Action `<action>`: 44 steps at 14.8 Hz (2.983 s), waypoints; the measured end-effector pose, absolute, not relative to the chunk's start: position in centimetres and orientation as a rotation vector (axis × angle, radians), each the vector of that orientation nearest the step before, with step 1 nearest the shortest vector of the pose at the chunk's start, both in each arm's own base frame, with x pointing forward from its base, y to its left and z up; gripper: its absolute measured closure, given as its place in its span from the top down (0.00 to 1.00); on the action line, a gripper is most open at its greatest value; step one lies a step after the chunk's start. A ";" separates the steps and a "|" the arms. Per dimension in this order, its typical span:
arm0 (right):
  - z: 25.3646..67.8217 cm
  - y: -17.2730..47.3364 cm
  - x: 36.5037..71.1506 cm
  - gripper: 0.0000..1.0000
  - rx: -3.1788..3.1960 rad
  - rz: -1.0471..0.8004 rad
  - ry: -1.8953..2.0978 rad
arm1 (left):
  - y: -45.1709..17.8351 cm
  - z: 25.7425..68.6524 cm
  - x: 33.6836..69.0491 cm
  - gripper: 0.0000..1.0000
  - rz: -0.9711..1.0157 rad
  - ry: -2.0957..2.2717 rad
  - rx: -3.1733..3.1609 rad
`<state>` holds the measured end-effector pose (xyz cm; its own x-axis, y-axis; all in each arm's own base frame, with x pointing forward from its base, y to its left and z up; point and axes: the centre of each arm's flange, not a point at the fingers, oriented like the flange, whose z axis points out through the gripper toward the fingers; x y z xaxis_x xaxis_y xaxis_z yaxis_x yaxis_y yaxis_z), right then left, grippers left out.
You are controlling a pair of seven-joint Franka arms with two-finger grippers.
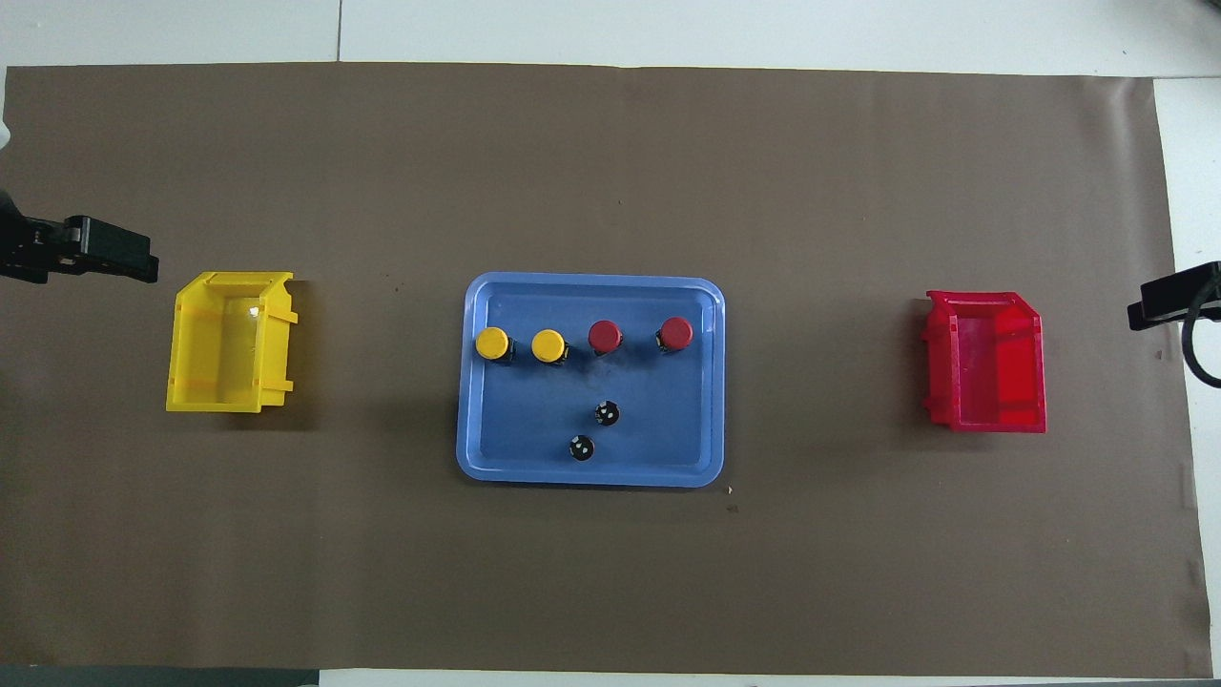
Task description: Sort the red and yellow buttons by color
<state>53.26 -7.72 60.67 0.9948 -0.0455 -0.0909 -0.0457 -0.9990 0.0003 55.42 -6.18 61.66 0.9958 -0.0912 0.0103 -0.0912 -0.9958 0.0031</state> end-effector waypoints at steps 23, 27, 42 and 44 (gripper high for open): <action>59.0 15.5 59.6 1.00 -3.095 0.033 0.085 | -6.0 61.6 55.3 1.00 -0.002 -0.138 3.136; 49.3 28.6 60.4 1.00 -3.073 -0.004 0.154 | -6.0 61.6 55.3 1.00 -0.002 -0.138 3.136; 36.6 30.9 55.8 0.76 -3.094 0.006 -0.064 | -6.0 61.6 55.3 1.00 -0.002 -0.138 3.136; 36.2 30.8 55.7 0.71 -3.090 -0.015 -0.080 | -6.0 61.6 55.3 1.00 -0.002 -0.138 3.136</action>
